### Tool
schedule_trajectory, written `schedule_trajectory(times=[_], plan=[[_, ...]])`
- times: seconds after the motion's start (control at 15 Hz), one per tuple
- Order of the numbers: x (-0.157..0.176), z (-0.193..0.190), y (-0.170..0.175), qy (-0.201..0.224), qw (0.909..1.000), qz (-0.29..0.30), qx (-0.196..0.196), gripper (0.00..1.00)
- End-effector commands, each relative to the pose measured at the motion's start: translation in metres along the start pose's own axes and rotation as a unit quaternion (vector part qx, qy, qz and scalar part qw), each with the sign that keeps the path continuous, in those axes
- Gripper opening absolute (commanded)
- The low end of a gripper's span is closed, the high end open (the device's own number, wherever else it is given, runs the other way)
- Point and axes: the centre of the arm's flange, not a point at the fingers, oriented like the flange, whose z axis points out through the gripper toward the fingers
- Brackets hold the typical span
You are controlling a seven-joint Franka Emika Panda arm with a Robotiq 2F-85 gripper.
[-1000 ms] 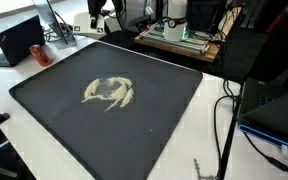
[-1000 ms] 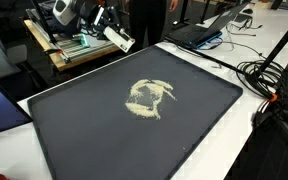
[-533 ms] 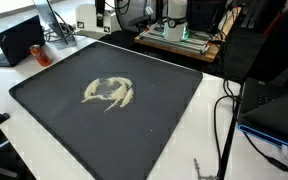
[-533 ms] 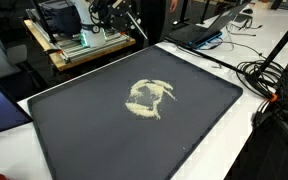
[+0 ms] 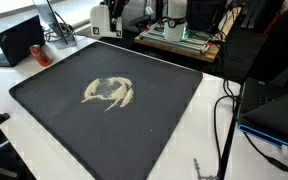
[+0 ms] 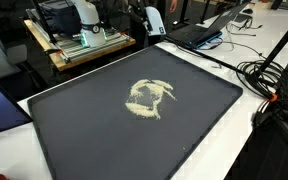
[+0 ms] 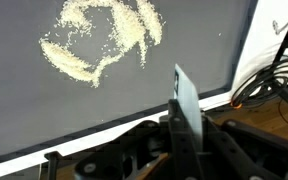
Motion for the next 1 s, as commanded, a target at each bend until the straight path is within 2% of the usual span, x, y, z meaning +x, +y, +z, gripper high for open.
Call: schedule_trajectory(times=[0.0, 0.27, 0.4, 0.47, 0.53, 0.8, 0.93], plan=[[-0.007, -0.01, -0.037, -0.014, 0.9964, -0.069, -0.046, 0.01], [-0.011, 0.0, -0.073, -0.055, 0.9835, -0.137, -0.104, 0.01], [-0.021, 0.011, -0.086, -0.092, 0.9704, -0.164, -0.151, 0.01], [-0.019, 0.013, -0.065, -0.069, 0.9791, -0.146, -0.124, 0.01], [-0.022, 0.014, -0.07, -0.073, 0.978, -0.148, -0.128, 0.04], [-0.02, 0.013, -0.065, -0.073, 0.9786, -0.144, -0.127, 0.01], [-0.025, 0.019, -0.09, -0.07, 0.9742, -0.175, -0.124, 0.01]])
